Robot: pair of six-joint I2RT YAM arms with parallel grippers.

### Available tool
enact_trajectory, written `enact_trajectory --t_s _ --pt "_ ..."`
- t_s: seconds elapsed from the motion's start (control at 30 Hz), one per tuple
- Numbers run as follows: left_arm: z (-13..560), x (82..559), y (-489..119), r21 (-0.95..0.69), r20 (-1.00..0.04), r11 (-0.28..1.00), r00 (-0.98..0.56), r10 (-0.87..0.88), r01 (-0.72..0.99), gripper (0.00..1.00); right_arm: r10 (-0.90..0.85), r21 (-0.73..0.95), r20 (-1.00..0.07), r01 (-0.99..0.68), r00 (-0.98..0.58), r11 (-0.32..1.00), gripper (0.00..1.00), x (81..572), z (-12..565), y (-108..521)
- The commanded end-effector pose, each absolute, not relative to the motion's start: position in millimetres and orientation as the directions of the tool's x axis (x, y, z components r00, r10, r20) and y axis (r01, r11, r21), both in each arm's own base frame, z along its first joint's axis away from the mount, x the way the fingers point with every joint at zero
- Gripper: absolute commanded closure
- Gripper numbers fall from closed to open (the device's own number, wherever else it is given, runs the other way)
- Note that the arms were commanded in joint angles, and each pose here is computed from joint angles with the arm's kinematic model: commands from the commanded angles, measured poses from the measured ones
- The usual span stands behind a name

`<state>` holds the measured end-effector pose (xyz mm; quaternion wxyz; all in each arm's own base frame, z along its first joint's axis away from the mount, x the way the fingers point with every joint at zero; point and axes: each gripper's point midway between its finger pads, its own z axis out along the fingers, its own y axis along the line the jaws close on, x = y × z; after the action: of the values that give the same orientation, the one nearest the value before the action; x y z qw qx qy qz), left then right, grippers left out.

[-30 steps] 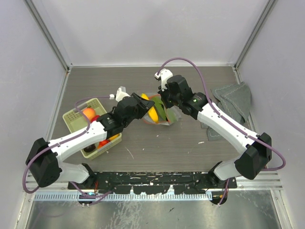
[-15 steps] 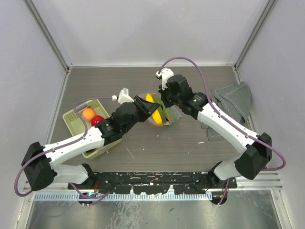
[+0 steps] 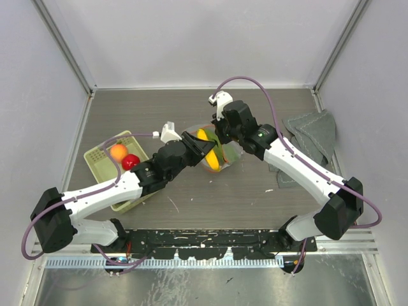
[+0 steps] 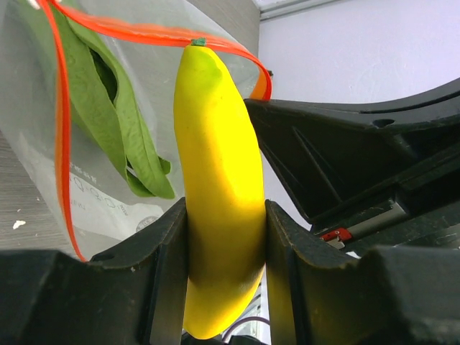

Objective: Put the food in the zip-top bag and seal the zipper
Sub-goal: Place the fake fruit in the zipper food storage bag.

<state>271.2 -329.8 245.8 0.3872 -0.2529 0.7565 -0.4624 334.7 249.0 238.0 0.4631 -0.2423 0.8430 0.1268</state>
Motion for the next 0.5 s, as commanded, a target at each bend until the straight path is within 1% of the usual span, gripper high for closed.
enact_trajectory --t_s 0.0,0.2,0.33,0.47 --pt "271 270 -342 -0.915 -0.354 0.399 -0.582 -0.732 0.054 1.0 -0.207 0.012 -0.905 -0.509 -0.371 0.86 1.0 342 274 253" --pt "250 272 -345 -0.906 -0.33 0.424 -0.595 -0.732 -0.02 1.0 -0.203 0.016 -0.907 -0.512 -0.369 0.859 1.0 342 275 254" --pt "241 278 -330 -0.889 -0.332 0.449 -0.547 -0.769 -0.092 1.0 -0.202 0.017 -0.907 -0.512 -0.369 0.859 1.0 341 275 253" --pt "239 287 -320 -0.887 -0.325 0.444 -0.517 -0.792 -0.124 1.0 -0.198 0.023 -0.909 -0.519 -0.366 0.855 1.0 340 277 254"
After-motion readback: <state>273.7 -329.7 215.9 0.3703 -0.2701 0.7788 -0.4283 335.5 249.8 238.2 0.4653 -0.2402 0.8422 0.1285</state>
